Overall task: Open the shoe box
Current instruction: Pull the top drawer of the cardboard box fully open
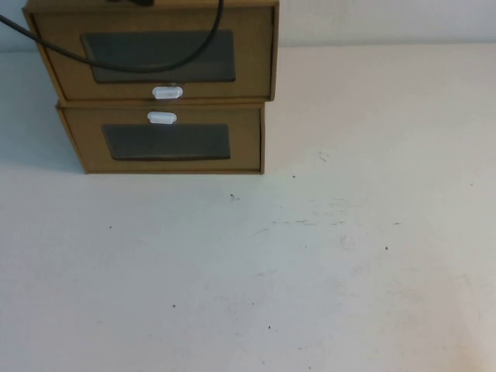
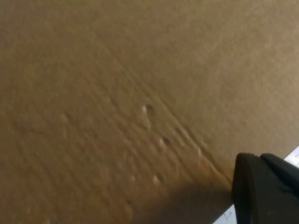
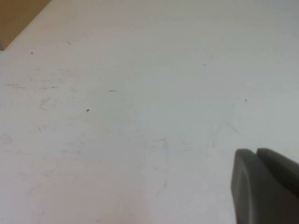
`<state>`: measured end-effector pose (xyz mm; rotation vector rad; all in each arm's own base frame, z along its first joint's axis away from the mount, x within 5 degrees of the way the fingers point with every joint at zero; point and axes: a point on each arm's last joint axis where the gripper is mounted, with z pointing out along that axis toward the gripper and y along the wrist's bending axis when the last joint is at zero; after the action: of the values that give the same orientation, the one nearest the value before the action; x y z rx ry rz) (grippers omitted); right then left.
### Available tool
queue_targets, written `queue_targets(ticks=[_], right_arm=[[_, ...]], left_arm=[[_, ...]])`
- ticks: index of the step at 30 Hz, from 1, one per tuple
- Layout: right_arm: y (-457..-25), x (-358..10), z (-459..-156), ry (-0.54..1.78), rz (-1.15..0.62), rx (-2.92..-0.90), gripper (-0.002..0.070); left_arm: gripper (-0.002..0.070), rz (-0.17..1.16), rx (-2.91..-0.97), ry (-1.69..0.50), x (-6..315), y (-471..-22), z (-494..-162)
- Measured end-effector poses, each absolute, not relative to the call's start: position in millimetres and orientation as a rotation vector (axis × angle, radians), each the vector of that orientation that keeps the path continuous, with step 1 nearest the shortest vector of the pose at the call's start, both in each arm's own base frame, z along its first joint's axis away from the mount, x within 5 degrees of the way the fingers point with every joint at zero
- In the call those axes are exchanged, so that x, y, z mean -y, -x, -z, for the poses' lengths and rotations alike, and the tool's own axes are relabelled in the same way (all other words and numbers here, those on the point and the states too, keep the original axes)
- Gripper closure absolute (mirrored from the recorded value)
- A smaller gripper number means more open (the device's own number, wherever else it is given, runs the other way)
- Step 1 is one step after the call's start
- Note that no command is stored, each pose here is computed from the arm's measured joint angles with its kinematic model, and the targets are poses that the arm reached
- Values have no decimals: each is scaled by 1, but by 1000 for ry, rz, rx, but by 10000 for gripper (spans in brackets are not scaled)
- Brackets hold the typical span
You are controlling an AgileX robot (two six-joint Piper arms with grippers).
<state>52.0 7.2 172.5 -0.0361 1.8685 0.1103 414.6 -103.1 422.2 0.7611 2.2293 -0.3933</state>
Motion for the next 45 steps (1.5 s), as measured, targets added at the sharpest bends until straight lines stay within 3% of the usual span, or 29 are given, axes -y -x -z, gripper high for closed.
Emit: queue_targets(ticks=[16,23,35,45], right_arm=[[-52,-7,-172,36,-110,-1868,690],[-52,-7,-172,36,-110,-1868,690],[-53,-7,-174,33,-108,-1848,690],[-56,-5,-203,-345,-464,-1511,690]], left_arm=[[680,364,-2123,-709,103,-421,-435],[680,368,-2169,-700,105,-436,-415],[680,375,-2177,-666,105,-440,-413],[680,387,-2182,-669,106,-440,-412]])
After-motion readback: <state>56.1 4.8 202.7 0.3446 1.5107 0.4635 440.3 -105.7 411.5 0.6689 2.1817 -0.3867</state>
